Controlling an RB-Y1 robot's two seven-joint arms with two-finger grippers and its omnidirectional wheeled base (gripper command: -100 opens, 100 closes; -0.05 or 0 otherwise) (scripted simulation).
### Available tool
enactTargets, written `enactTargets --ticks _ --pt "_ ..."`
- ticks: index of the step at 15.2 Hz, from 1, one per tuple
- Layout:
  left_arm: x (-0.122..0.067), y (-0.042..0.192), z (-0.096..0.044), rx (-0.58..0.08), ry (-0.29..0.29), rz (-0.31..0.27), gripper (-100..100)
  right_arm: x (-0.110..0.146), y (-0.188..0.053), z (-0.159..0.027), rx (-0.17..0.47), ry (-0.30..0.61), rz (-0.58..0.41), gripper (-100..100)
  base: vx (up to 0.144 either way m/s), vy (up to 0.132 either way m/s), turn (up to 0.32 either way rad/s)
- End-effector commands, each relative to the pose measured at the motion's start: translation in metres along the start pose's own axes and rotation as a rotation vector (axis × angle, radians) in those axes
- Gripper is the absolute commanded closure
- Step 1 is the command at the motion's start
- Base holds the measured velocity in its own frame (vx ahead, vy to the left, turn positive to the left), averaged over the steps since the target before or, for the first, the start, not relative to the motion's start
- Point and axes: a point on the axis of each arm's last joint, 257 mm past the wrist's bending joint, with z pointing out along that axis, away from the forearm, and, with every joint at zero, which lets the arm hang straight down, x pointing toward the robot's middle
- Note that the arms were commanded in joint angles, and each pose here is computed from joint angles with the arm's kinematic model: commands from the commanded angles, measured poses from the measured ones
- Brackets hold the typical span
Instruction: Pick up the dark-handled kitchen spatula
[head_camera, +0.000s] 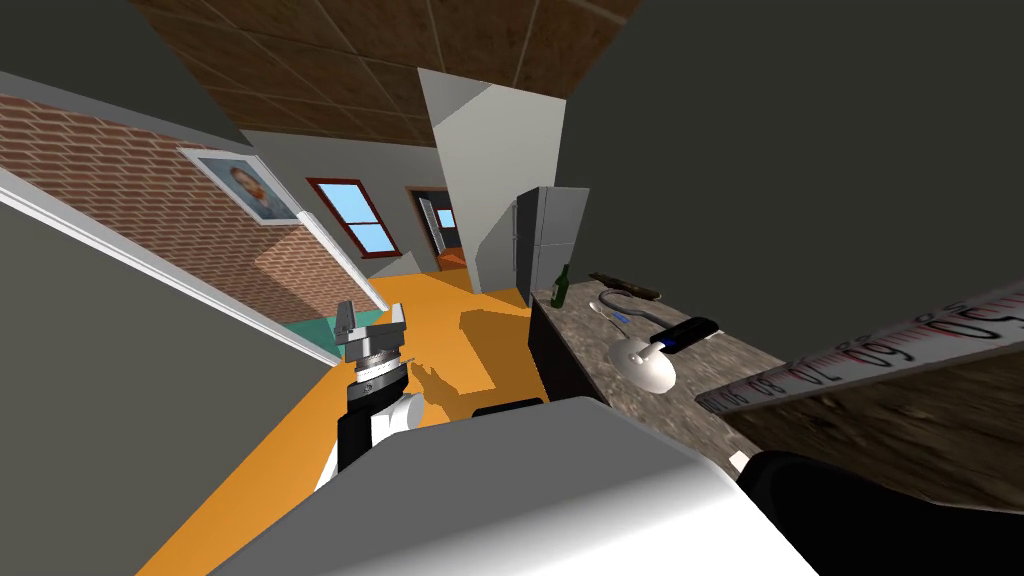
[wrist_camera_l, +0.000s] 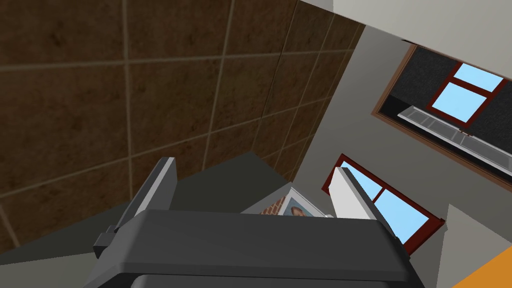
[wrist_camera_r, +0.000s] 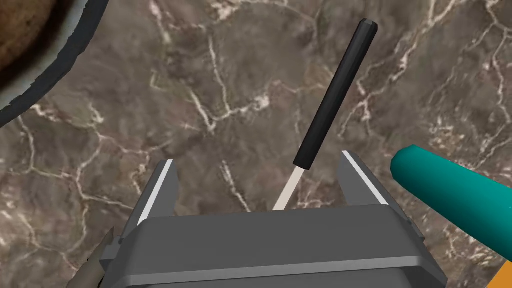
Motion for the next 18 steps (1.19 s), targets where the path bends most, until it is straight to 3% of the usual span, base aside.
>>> enactTargets --ticks 1,8,18 --pt "0.000 0.000 0.000 0.000 0.000 0.000 0 0.005 -0.003 0.000 0.009 0.027 -0.065 -100 0.000 0.000 0.000" --pt "0.000 0.000 0.000 0.000 0.000 0.000 0 0.018 -0.014 -0.003 0.032 0.096 -0.243 -100 0.000 0.000 0.000" --pt "0.000 0.000 0.000 0.000 0.000 0.000 0 0.028 -0.040 -0.012 0.086 0.198 -0.576 -100 -0.002 -0.003 0.009"
